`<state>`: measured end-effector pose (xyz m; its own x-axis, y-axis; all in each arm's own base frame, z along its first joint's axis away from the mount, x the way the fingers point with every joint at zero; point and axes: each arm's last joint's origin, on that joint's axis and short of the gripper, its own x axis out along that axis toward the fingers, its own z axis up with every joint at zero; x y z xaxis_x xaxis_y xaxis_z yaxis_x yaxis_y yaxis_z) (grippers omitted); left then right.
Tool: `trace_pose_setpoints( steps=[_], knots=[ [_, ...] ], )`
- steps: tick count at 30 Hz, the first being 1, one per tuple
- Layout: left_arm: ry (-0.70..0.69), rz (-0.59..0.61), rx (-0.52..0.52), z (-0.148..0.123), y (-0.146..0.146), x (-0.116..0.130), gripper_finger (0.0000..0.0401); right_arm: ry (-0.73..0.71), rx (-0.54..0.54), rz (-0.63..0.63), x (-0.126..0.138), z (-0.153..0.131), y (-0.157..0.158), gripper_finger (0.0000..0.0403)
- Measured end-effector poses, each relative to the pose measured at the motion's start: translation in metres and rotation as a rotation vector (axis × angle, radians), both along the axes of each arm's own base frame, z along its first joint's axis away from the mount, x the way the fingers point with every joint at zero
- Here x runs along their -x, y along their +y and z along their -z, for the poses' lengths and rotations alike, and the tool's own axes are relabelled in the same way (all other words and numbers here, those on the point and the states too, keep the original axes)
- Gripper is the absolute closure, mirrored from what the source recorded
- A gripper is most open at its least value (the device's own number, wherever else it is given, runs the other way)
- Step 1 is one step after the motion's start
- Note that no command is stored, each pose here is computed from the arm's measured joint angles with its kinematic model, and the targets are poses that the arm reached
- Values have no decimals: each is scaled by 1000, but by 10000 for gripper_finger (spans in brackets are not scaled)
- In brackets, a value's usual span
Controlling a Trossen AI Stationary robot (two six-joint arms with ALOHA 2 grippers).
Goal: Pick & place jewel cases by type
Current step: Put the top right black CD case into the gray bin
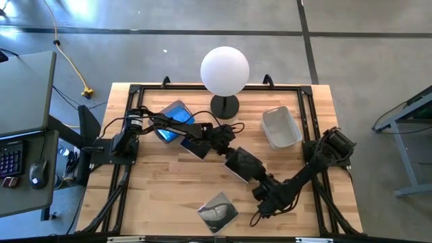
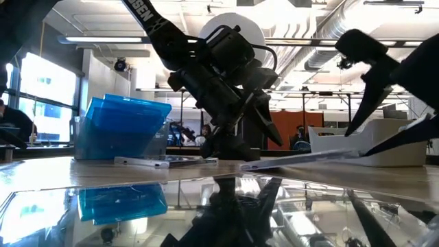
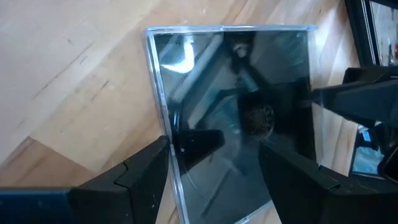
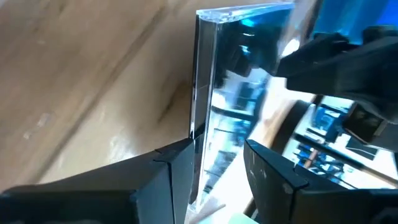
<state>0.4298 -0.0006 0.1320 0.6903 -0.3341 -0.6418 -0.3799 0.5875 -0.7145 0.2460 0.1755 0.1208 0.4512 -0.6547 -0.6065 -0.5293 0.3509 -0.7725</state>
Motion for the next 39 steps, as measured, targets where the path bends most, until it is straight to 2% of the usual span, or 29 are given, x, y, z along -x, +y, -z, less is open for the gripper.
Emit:
trace_pose_setpoints(
  steps=[7, 11, 16, 21, 28, 34, 39],
  knots=[
    [6, -1, 2, 0, 0, 0, 160, -31, 26, 0, -5, -11, 4, 270],
    [6, -1, 1, 0, 0, 0, 160, -76, 7, 5, -8, -17, 9, 270],
    [5, -2, 0, 0, 0, 0, 160, -149, 46, -19, -10, -24, 16, 270],
    [2, 0, -1, 0, 0, 0, 160, -136, -25, 8, -11, -21, 16, 270],
    [-1, 5, 19, -1, -1, 0, 160, -167, -22, 8, -13, -21, 16, 270],
    [-15, 40, 38, -3, -10, -3, 160, -84, -203, 44, -17, -17, 18, 270],
    [-15, 47, 43, -3, -14, -3, 160, -75, -252, 43, -19, -16, 19, 270]
  ],
)
